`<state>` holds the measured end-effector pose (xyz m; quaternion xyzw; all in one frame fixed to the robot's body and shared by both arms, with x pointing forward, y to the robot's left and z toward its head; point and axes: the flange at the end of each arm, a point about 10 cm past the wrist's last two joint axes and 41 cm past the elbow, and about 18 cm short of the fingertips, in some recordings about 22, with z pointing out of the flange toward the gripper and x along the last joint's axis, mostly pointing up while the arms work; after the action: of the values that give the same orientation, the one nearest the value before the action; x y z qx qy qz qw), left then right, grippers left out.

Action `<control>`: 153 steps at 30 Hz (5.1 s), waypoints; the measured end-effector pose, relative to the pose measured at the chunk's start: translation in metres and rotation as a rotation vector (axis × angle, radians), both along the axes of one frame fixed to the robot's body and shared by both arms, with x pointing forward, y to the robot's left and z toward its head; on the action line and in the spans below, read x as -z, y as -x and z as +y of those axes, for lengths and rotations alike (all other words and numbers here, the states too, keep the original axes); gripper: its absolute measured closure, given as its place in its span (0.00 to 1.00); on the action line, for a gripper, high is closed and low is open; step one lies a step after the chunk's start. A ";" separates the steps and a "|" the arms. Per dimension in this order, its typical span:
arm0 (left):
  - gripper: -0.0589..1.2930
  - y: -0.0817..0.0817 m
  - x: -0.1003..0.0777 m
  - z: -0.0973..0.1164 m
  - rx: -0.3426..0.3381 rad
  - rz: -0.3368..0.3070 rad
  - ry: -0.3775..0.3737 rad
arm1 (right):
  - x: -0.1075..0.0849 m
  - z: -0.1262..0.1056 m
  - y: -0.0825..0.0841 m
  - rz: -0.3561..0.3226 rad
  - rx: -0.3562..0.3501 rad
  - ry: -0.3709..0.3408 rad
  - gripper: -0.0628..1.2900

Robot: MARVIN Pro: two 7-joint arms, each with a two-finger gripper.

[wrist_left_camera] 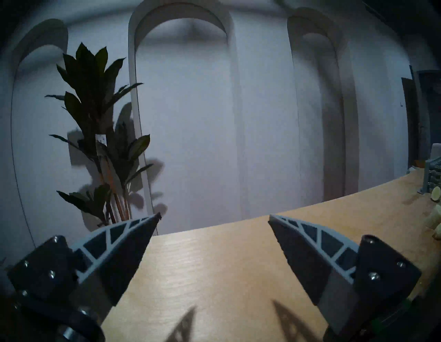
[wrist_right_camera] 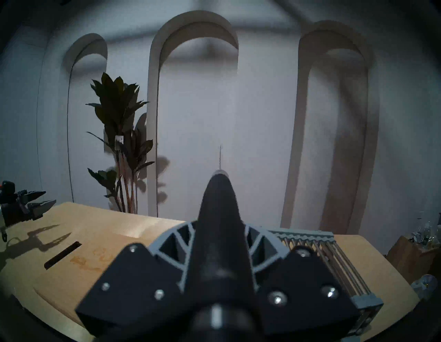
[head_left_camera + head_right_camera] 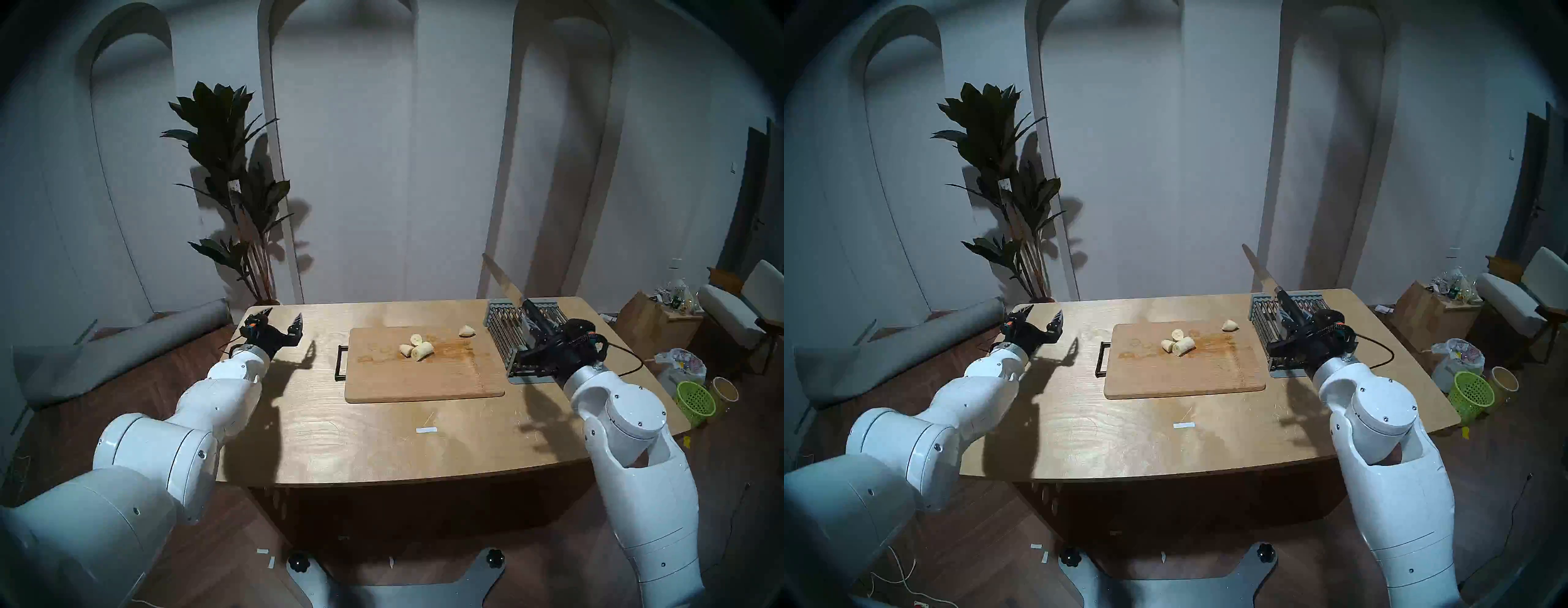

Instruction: Cut the banana into four pieces on the cutting board

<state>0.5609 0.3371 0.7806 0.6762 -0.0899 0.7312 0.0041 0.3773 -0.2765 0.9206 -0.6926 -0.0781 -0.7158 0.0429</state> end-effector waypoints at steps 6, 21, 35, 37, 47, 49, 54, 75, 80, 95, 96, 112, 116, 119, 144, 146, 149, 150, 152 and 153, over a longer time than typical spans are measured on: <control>0.06 0.004 -0.002 0.003 -0.012 -0.059 -0.028 | -0.020 -0.005 0.001 -0.038 0.012 -0.016 0.74; 0.06 0.020 -0.003 0.004 -0.034 -0.220 -0.073 | -0.040 -0.011 0.005 -0.020 0.029 -0.048 0.74; 0.06 0.038 0.000 0.002 -0.064 -0.338 -0.081 | -0.033 -0.025 0.004 0.100 0.070 -0.025 0.73; 0.06 0.040 0.000 0.002 -0.069 -0.345 -0.080 | -0.034 -0.026 0.004 0.112 0.073 -0.020 0.74; 0.06 0.047 -0.001 0.000 -0.089 -0.384 -0.077 | -0.042 -0.029 0.006 0.150 0.077 -0.001 0.73; 0.06 0.049 -0.003 -0.001 -0.093 -0.396 -0.076 | -0.044 -0.030 0.007 0.161 0.077 0.001 0.73; 0.06 0.054 -0.007 -0.004 -0.102 -0.425 -0.075 | -0.046 -0.031 0.010 0.193 0.077 -0.001 0.73; 0.06 0.082 -0.027 -0.014 -0.135 -0.554 -0.081 | -0.023 -0.055 0.032 0.385 0.126 -0.051 0.74; 0.06 0.092 -0.033 -0.016 -0.145 -0.588 -0.088 | -0.020 -0.062 0.036 0.419 0.142 -0.074 0.73; 0.06 0.124 -0.049 -0.026 -0.173 -0.680 -0.124 | -0.028 -0.084 0.040 0.440 0.194 -0.132 0.74; 0.06 0.124 -0.053 -0.028 -0.164 -0.690 -0.135 | -0.028 -0.085 0.040 0.441 0.194 -0.136 0.74; 0.06 0.093 -0.126 -0.057 -0.098 -0.707 -0.394 | -0.032 -0.081 0.040 0.456 0.168 -0.179 0.73; 0.06 0.085 -0.118 -0.056 -0.120 -0.624 -0.446 | -0.034 -0.081 0.042 0.449 0.165 -0.187 0.74; 0.06 0.078 -0.109 -0.052 -0.148 -0.544 -0.471 | -0.035 -0.080 0.042 0.442 0.164 -0.190 0.74; 0.04 0.055 -0.127 -0.048 -0.323 -0.164 -0.435 | -0.043 -0.079 0.047 0.409 0.182 -0.184 0.73; 0.04 0.055 -0.126 -0.048 -0.334 -0.110 -0.402 | -0.043 -0.080 0.048 0.406 0.191 -0.178 0.74; 0.04 0.055 -0.125 -0.048 -0.344 -0.061 -0.372 | -0.043 -0.080 0.048 0.402 0.200 -0.172 0.73; 0.04 0.055 -0.125 -0.048 -0.344 -0.049 -0.365 | -0.043 -0.080 0.049 0.401 0.202 -0.171 0.74; 0.04 0.055 -0.124 -0.049 -0.343 -0.038 -0.356 | -0.043 -0.081 0.049 0.401 0.206 -0.173 0.74; 0.04 0.055 -0.124 -0.049 -0.342 -0.036 -0.354 | -0.043 -0.081 0.049 0.401 0.206 -0.173 0.74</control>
<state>0.5059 0.2883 0.9050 0.6587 -0.1007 0.7059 -0.2401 0.3279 -0.3573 0.9636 -0.8188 0.0650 -0.5687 0.0434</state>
